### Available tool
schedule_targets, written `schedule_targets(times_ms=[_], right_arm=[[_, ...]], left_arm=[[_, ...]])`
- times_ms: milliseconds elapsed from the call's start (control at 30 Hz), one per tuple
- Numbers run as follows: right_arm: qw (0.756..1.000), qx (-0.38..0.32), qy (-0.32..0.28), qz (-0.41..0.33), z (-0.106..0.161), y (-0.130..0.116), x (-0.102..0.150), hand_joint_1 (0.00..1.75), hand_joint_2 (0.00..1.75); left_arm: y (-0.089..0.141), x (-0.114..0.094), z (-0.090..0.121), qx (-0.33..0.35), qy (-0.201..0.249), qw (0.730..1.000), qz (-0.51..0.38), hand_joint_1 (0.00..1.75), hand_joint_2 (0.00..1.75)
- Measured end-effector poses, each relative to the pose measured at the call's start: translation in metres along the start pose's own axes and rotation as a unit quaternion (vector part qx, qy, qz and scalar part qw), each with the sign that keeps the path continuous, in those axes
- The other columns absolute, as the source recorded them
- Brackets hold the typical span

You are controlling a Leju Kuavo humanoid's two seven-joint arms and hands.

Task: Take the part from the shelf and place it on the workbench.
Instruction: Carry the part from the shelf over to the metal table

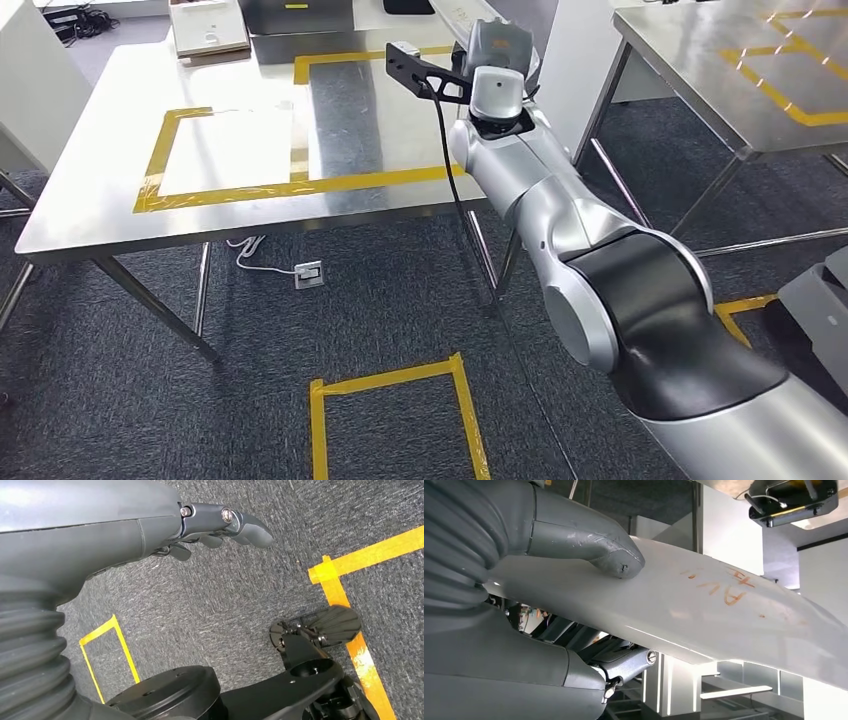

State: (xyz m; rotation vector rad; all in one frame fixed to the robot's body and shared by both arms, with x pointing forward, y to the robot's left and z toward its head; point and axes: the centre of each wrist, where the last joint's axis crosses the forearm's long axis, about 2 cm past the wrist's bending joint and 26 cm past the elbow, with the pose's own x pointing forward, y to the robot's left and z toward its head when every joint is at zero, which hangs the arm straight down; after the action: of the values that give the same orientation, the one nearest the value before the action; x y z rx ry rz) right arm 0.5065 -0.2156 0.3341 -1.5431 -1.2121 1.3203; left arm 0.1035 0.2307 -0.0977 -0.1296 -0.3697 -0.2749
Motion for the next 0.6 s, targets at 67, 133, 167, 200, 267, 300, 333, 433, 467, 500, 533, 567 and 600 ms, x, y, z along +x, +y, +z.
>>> schedule_targets(times_ms=[67,133,167,200,267,300,333,433,467,500,533,567,600], right_arm=[[1.0,0.0,0.0,0.0,0.0,-0.0001,0.0,1.75,1.75],[1.0,-0.001,0.0,0.0,-0.0002,-0.0008,0.0001,1.75,1.75],[1.0,-0.002,0.0,0.0,-0.0005,-0.0015,0.0001,1.75,1.75],[1.0,-0.003,0.001,0.0,-0.0009,-0.0028,-0.0001,1.75,1.75],[1.0,-0.004,0.001,0.0,-0.0014,-0.0042,-0.0006,1.75,1.75],[1.0,-0.003,0.001,0.0,-0.0012,-0.0034,-0.0005,1.75,1.75],[1.0,-0.001,0.0,0.0,-0.0006,-0.0016,-0.0002,1.75,1.75],[1.0,0.002,0.001,0.0,0.0002,0.0009,-0.0001,1.75,1.75],[1.0,0.001,0.0,0.001,-0.0001,0.0,-0.0004,1.75,1.75],[1.0,0.0,0.0,0.001,-0.0007,-0.0016,-0.0007,1.75,1.75],[1.0,-0.001,0.0,0.002,-0.001,-0.0025,-0.0007,1.75,1.75],[1.0,-0.001,0.0,0.002,-0.0011,-0.0027,-0.0007,1.75,1.75],[1.0,0.0,0.0,0.003,-0.0011,-0.0027,-0.0006,1.75,1.75]], left_arm=[[0.0001,0.0,0.0,0.0,0.0,1.0,0.0,0.0,1.75],[0.0001,0.0001,0.0,0.0,0.0,1.0,0.0,0.0,1.75],[0.0001,0.0002,0.0,0.0,0.0,1.0,0.0,0.0,1.75],[0.0002,0.0005,-0.0001,0.0,-0.001,1.0,0.0,0.0,1.75],[0.0003,0.0015,-0.0002,0.0,-0.002,1.0,0.0,0.0,1.75],[0.0003,0.0018,-0.0002,0.0,-0.002,1.0,0.0,0.0,1.75],[0.0002,0.0016,-0.0002,0.0,-0.002,1.0,0.0,0.0,1.75],[-0.0004,0.0002,0.0,0.0,0.0,1.0,0.0,0.0,1.75],[-0.0005,0.0002,0.0,-0.001,0.0,1.0,0.0,0.0,1.75],[-0.0005,0.0006,-0.0001,0.0,0.0,1.0,0.0,0.0,1.75],[-0.0003,0.0011,-0.0002,0.0,-0.001,1.0,0.0,0.0,1.75],[-0.0002,0.0013,-0.0002,0.0,-0.001,1.0,0.0,0.0,1.75],[-0.0002,0.0014,-0.0002,0.0,-0.001,1.0,0.0,0.0,1.75]])
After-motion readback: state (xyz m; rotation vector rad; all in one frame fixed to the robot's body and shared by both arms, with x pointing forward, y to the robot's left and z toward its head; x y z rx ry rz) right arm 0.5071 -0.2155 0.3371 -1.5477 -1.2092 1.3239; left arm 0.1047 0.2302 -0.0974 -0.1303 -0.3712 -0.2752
